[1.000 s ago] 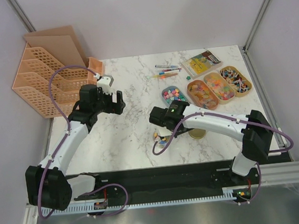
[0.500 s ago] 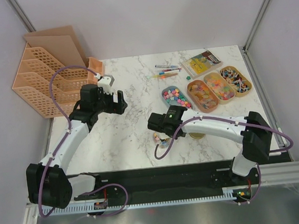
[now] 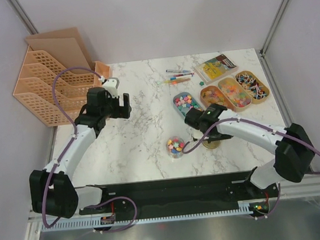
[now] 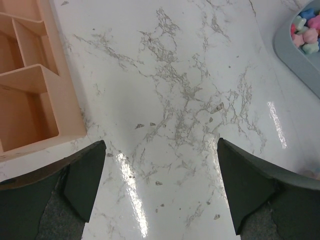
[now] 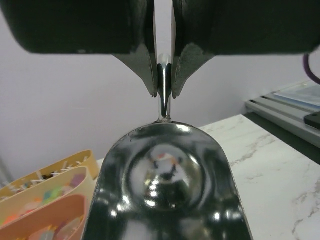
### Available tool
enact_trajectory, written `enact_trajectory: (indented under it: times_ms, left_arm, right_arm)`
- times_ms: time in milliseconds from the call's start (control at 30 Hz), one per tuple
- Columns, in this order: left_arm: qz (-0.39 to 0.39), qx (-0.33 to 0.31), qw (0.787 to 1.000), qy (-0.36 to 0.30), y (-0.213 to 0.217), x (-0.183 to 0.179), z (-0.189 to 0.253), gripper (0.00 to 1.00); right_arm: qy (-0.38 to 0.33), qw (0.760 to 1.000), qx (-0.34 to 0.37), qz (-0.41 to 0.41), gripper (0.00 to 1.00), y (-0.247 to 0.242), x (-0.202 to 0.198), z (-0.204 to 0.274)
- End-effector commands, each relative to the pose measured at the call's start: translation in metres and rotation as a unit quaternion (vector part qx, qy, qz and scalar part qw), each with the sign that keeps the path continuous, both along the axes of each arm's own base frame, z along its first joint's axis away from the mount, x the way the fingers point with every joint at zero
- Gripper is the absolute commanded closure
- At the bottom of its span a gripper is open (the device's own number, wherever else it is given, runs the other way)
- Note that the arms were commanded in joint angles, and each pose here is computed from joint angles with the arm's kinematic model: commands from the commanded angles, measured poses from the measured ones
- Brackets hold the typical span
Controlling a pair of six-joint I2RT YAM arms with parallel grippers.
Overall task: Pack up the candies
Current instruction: Place the fake candies in the packing bottle, then place the spatula at the center of the board.
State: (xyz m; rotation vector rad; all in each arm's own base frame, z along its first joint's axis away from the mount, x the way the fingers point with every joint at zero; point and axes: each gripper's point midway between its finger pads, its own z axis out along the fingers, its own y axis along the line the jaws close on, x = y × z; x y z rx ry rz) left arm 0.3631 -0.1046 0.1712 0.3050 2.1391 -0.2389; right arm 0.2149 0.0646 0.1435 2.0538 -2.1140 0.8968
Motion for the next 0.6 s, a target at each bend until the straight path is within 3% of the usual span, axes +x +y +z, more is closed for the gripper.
enact_trajectory:
  times_ms: [0,200,467,567]
  left_arm:
    - [0.031,0.013,0.999,-0.022,0.010,0.018,0.018,0.00]
    - [0.038,0.023,0.999,-0.010,0.012,0.026,0.015,0.00]
    - [0.047,0.051,0.998,0.012,0.018,0.036,0.008,0.00]
    - [0.041,0.045,0.998,0.018,0.013,0.041,0.007,0.00]
  right_arm:
    - [-0.015,0.993,0.096,-0.067,1.00,-0.011,0.002,0.000]
    - [-0.069,0.965,0.224,-0.122,1.00,-0.035,0.018,-0.029]
    - [-0.101,0.949,0.237,-0.179,1.00,-0.103,0.000,-0.060]
    - [-0.104,0.925,0.243,-0.272,1.00,-0.123,-0.001,-0.067]
